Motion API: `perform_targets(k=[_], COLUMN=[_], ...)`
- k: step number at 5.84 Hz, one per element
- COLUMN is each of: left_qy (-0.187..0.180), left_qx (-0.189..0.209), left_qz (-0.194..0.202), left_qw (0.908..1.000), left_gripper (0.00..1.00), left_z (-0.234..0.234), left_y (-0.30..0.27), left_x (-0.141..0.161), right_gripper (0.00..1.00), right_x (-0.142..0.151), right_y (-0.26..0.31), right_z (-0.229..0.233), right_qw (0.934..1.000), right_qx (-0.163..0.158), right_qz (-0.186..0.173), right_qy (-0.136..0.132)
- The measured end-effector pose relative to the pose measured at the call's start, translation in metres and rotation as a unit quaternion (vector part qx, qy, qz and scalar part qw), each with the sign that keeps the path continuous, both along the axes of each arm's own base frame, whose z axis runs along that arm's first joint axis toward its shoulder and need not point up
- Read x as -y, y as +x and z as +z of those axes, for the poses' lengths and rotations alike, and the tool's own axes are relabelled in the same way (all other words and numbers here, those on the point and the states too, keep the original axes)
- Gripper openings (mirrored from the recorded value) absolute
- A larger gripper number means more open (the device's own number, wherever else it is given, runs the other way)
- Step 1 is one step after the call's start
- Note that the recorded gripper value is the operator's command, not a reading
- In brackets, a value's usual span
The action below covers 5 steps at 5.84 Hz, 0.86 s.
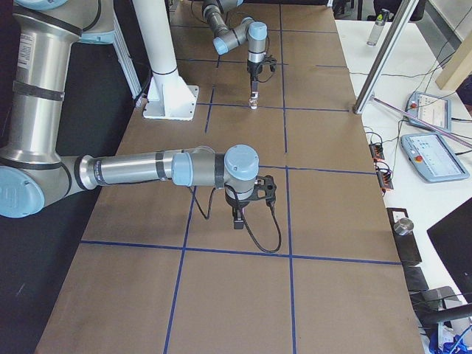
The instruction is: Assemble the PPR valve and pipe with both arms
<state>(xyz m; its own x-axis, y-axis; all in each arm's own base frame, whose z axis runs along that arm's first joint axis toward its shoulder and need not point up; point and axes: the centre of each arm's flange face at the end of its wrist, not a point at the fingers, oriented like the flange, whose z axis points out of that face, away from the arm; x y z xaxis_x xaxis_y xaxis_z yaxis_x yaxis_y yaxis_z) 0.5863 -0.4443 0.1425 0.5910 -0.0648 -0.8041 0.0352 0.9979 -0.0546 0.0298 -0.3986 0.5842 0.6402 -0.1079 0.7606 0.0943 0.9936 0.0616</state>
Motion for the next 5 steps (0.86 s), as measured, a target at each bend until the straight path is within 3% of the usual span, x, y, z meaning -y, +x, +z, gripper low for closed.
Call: perform_targets(k=[1,3,5], left_qy=[0.002,0.013,0.022], left_qx=[-0.005,-0.03,-0.045], left_qz=[0.0,-0.004,-0.018], left_qw=[1.0,0.9995,0.9986], left_gripper=[0.96,0.96,0.96], left_z=[-0.004,-0.022,-0.011], left_y=[-0.003,-0.029,-0.075], left_x=[-0.001,-0.009,-0.013], right_gripper=[1.0,1.0,1.0], right_x=[0.001,0.004,0.007], right_y=[-0.004,-0.036,-0.101], right_z=[-0.001,-0.015,-0.037], right_qw=[1.0,0.9993,0.9998], right_qx=[0.005,0.02,0.019], right_qz=[-0.004,-0.03,0.0], right_qy=[0.0,0.013,0.007])
